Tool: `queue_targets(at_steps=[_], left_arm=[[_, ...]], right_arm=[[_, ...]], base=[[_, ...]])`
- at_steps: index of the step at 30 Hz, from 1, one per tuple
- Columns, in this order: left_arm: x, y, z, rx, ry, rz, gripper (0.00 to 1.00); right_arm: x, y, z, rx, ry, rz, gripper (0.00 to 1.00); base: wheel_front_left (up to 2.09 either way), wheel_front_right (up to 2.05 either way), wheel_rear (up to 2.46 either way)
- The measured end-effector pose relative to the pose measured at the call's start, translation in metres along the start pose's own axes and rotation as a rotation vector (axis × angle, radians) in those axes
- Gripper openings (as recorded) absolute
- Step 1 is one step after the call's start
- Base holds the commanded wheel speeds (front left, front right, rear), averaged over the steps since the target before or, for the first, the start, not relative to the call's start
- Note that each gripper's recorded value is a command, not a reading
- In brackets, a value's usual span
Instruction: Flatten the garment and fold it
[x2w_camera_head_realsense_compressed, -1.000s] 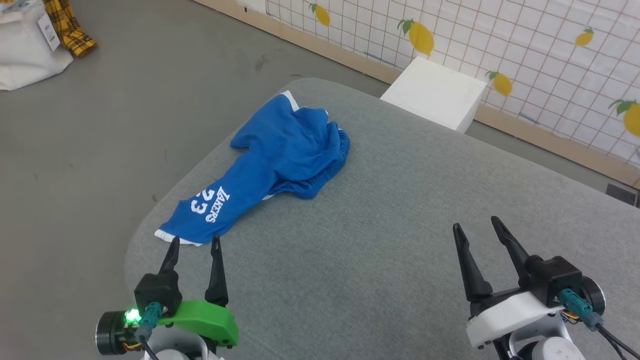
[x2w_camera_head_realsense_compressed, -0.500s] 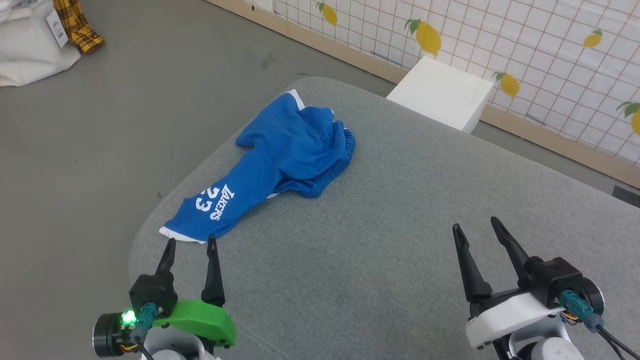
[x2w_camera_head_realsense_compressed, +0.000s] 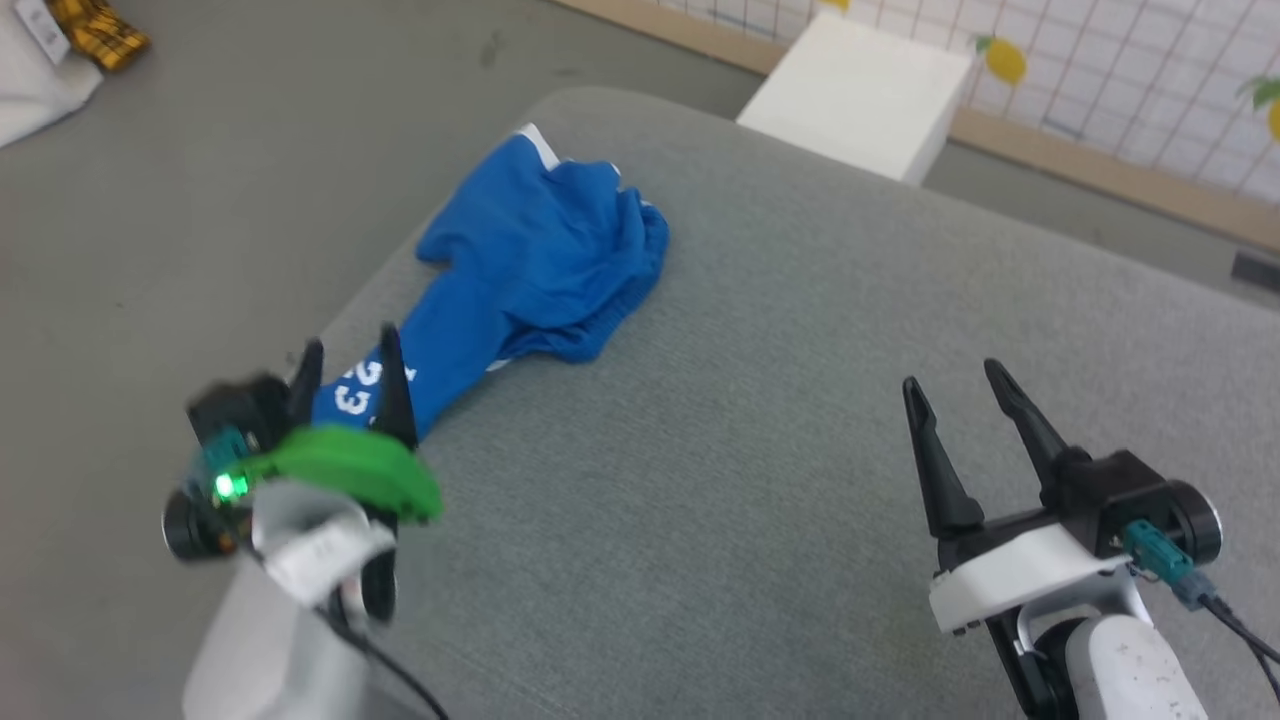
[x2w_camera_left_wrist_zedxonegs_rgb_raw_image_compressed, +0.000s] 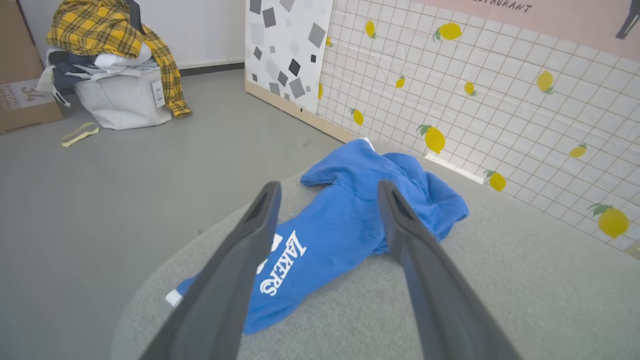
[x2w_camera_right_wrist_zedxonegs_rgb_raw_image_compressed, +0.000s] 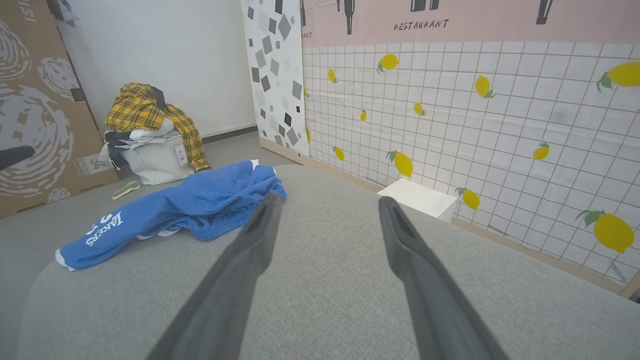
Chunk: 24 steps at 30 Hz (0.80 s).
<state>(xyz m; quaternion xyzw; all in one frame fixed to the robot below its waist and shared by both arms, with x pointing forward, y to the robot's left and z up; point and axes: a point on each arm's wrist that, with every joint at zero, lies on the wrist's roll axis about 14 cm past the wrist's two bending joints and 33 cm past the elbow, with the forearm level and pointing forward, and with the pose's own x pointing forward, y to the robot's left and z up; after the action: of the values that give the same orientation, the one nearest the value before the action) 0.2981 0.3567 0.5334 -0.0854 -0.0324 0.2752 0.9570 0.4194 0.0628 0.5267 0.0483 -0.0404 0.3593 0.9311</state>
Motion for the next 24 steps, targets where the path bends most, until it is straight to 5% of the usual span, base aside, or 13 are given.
queue_targets(at_steps=[13, 24], left_arm=[[0.141, -0.036, -0.006, 0.013, 0.29, -0.053, 1.0], [0.158, -0.044, -0.134, -0.02, 0.86, 0.053, 1.0]], right_arm=[[0.009, -0.061, -0.044, 0.039, 0.057, -0.122, 1.0], [-0.015, -0.115, -0.098, 0.08, 0.141, -0.261, 1.0]], base=[[0.0, 0.0, 0.0], [0.0, 0.0, 0.0]])
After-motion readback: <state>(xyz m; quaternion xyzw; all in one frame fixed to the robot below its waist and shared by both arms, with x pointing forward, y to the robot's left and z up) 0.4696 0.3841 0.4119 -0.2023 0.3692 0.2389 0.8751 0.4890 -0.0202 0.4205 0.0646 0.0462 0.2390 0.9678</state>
